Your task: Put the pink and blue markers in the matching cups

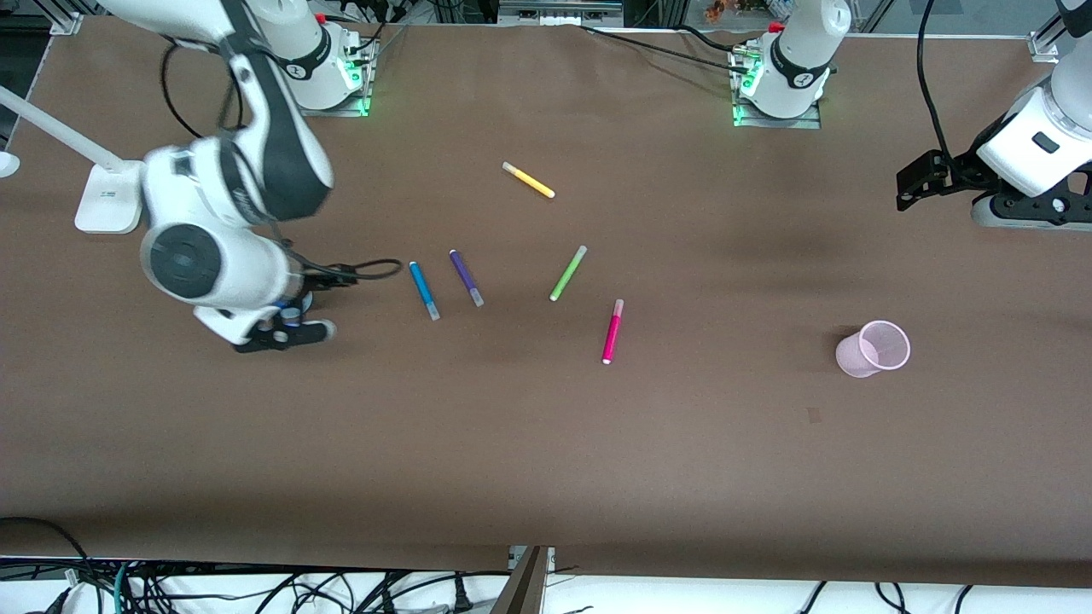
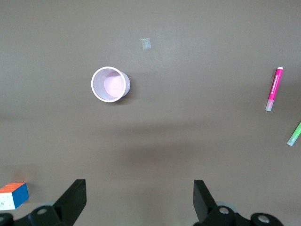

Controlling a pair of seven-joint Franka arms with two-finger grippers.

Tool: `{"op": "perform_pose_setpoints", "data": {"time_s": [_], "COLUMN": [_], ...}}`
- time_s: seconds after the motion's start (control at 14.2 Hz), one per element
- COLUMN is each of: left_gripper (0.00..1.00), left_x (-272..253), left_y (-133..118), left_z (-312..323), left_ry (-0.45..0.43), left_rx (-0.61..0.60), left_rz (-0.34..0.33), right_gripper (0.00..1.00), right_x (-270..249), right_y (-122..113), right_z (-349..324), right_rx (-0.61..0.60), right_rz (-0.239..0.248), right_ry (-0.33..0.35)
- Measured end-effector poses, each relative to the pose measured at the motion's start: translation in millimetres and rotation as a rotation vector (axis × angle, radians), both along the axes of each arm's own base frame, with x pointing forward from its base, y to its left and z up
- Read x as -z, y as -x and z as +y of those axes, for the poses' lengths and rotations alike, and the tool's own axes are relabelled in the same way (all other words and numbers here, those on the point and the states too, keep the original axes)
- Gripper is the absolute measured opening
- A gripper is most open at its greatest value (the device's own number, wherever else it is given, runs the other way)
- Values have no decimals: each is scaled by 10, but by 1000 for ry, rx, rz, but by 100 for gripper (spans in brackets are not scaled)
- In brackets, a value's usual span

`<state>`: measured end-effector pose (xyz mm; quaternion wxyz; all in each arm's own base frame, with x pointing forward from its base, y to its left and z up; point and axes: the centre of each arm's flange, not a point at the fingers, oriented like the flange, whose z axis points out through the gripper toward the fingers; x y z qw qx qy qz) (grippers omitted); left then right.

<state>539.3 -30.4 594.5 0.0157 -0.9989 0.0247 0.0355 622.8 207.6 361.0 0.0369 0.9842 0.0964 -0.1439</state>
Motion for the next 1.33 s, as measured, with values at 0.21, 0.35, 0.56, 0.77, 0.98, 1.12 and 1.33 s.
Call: {"op": "perform_pose_setpoints", "data": {"time_s": [0.21, 0.35, 0.56, 0.77, 0.98, 1.12, 1.33], "left_gripper": [100, 100, 100, 100, 100, 100, 100], "left_x": [0, 2, 157, 640, 1324, 1799, 2519], "left_y": [0, 0, -44, -174, -385, -512, -578], "left_z": [0, -10, -144, -614, -1128, -1442, -2060], "left_ry": [0, 7, 34, 43, 67, 87, 111], "left_rx": [0, 0, 19, 99, 177, 217, 255], "left_rz": [0, 1, 37, 124, 171, 174, 150], "right_gripper": [100, 100, 100, 100, 100, 100, 96], "right_x": [470, 726, 1110, 1504, 1709, 1748, 1825], "right_y": [34, 53, 78, 126, 239, 293, 357], "right_z": [415, 650, 860, 864, 855, 899, 905], "right_rx": [-59, -85, -112, -116, -121, -129, -133], "right_rz": [-9, -34, -62, -109, -116, -111, -113], "right_ry": [0, -7, -16, -36, -44, -50, -54]}}
